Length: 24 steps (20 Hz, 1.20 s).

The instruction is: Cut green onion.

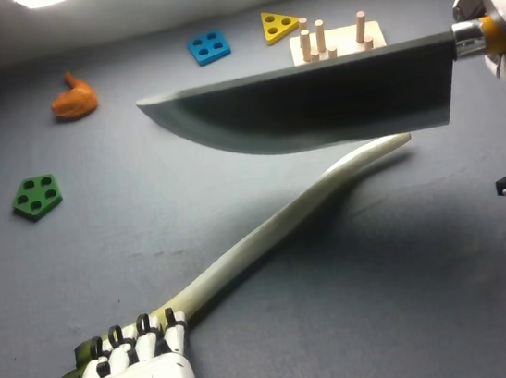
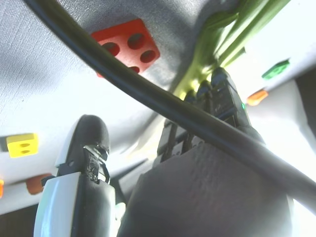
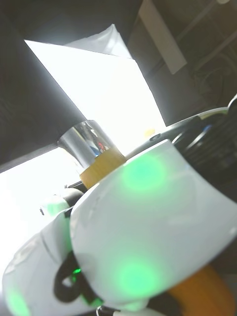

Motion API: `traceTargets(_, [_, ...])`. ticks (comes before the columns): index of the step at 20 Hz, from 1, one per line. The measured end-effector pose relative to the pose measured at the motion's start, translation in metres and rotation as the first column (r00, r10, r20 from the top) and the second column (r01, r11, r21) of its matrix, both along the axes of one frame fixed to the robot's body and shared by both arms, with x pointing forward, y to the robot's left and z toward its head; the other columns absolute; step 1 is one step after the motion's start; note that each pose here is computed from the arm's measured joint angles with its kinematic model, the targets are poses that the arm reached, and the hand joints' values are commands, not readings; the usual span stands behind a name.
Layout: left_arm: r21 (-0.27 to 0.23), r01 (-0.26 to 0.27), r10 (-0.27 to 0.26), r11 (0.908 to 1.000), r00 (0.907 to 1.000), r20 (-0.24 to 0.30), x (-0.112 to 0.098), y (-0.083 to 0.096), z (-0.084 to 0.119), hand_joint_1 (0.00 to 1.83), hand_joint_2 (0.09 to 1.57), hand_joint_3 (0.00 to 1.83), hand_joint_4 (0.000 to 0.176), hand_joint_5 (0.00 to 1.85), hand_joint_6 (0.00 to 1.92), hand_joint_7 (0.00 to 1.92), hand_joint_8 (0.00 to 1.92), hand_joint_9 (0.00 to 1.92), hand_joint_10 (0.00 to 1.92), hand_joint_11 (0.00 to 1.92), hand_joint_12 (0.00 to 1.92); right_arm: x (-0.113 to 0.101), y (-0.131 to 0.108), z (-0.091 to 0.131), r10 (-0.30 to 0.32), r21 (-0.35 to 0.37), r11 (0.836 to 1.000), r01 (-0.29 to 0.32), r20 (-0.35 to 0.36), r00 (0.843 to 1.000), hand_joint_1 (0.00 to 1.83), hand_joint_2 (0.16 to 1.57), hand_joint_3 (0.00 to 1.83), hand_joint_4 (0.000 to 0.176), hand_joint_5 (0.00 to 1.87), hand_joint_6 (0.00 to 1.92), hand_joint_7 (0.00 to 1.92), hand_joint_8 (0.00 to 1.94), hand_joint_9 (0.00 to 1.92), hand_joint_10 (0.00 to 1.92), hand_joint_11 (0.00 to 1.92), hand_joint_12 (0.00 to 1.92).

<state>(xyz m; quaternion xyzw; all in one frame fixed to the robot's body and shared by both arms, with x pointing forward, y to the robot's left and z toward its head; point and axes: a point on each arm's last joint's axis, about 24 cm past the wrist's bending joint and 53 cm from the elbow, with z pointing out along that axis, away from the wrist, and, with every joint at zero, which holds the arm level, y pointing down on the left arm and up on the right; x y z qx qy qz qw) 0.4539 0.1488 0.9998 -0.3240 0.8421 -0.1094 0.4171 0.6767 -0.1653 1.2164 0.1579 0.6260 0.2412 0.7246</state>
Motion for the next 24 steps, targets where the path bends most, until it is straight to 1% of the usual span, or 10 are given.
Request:
traceTargets(2, [-0.001, 0.001, -0.001, 1.0, 1.0, 0.0, 0.0, 0.0, 0.0, 0.53, 1.34, 0.0, 0.0, 0.03, 0.01, 0.04, 0.01, 0.01, 0.0, 0.0, 0.0, -0.004, 0.006, -0.003, -0.012, 0.001, 1.0, 0.012, -0.007, 1.0, 1.58, 1.14, 0.0, 0.176, 1.21, 1.92, 1.42, 1.94, 1.51, 1.92, 1.55, 1.92])
traceTargets(4, [-0.001, 0.002, -0.002, 1.0, 1.0, -0.001, 0.0, -0.001, 0.0, 0.53, 1.34, 0.0, 0.0, 0.01, 0.0, 0.01, 0.0, 0.0, 0.0, 0.0, 0.0, -0.008, 0.011, -0.008, -0.006, -0.002, 1.0, 0.006, -0.018, 1.0, 1.58, 1.14, 0.0, 0.176, 1.21, 1.92, 1.41, 1.94, 1.5, 1.92, 1.53, 1.92])
traceTargets(5, [-0.001, 0.002, -0.002, 1.0, 1.0, -0.001, 0.0, -0.001, 0.0, 0.5, 1.35, 0.0, 0.0, 0.01, 0.0, 0.01, 0.0, 0.0, 0.0, 0.0, 0.0, -0.01, 0.012, -0.012, -0.008, 0.007, 1.0, 0.008, -0.037, 0.999, 1.58, 1.13, 0.0, 0.176, 1.19, 1.92, 1.38, 1.94, 1.48, 1.92, 1.51, 1.92])
traceTargets(7, [-0.001, 0.001, -0.001, 1.0, 1.0, -0.001, 0.0, 0.0, 0.0, 0.52, 1.34, 0.0, 0.0, 0.02, 0.0, 0.02, 0.0, 0.0, 0.0, 0.0, 0.0, -0.014, 0.012, -0.017, -0.016, 0.031, 0.999, 0.018, -0.063, 0.998, 1.57, 1.14, 0.0, 0.176, 1.18, 1.92, 1.38, 1.94, 1.48, 1.92, 1.52, 1.92])
traceTargets(9, [-0.001, 0.001, -0.001, 1.0, 1.0, -0.001, 0.0, 0.0, 0.0, 0.49, 1.35, 0.0, 0.0, 0.0, 0.0, 0.01, 0.0, 0.0, 0.0, 0.0, 0.0, -0.021, 0.014, -0.012, -0.019, 0.082, 0.996, 0.023, -0.052, 0.998, 1.58, 1.13, 0.0, 0.176, 1.22, 1.92, 1.4, 1.94, 1.49, 1.92, 1.53, 1.92])
traceTargets(10, [-0.001, 0.001, -0.001, 1.0, 1.0, -0.001, 0.0, 0.0, 0.0, 0.49, 1.35, 0.0, 0.0, 0.0, 0.0, 0.01, 0.0, 0.0, 0.0, 0.0, 0.0, -0.022, 0.014, -0.011, -0.019, 0.091, 0.996, 0.023, -0.046, 0.999, 1.58, 1.13, 0.0, 0.176, 1.22, 1.92, 1.4, 1.94, 1.49, 1.92, 1.53, 1.92])
traceTargets(12, [-0.001, 0.001, -0.001, 1.0, 1.0, -0.001, 0.0, 0.0, 0.0, 0.54, 1.33, 0.0, 0.0, 0.03, 0.01, 0.03, 0.01, 0.01, 0.0, 0.01, 0.01, -0.025, 0.016, -0.008, -0.023, 0.102, 0.994, 0.027, -0.036, 0.999, 1.58, 1.13, 0.0, 0.176, 1.22, 1.92, 1.41, 1.94, 1.49, 1.92, 1.53, 1.92])
traceTargets(17, [-0.001, 0.002, -0.002, 1.0, 1.0, -0.001, 0.0, -0.001, 0.0, 0.52, 1.34, 0.0, 0.0, 0.03, 0.01, 0.03, 0.0, 0.01, 0.0, 0.01, 0.01, -0.024, 0.023, -0.012, -0.028, 0.123, 0.992, 0.033, -0.035, 0.999, 1.56, 1.14, 0.0, 0.176, 1.21, 1.92, 1.4, 1.94, 1.48, 1.92, 1.51, 1.92])
traceTargets(20, [-0.001, 0.002, -0.002, 1.0, 1.0, -0.001, 0.0, -0.001, 0.0, 0.57, 1.32, 0.0, 0.0, 0.06, 0.01, 0.06, 0.01, 0.02, 0.01, 0.02, 0.03, -0.026, 0.033, -0.015, -0.013, 0.141, 0.99, 0.019, -0.039, 0.999, 1.56, 1.14, 0.0, 0.176, 1.19, 1.92, 1.41, 1.94, 1.5, 1.92, 1.54, 1.92])
traceTargets(24, [-0.001, 0.003, -0.003, 1.0, 1.0, 0.0, 0.0, -0.001, 0.0, 0.58, 1.32, 0.0, 0.0, 0.04, 0.0, 0.04, 0.0, 0.01, 0.0, 0.0, 0.06, -0.026, 0.036, -0.023, -0.005, 0.162, 0.987, 0.012, -0.04, 0.999, 1.55, 1.14, 0.0, 0.176, 1.21, 1.92, 1.4, 1.94, 1.5, 1.92, 1.54, 1.92])
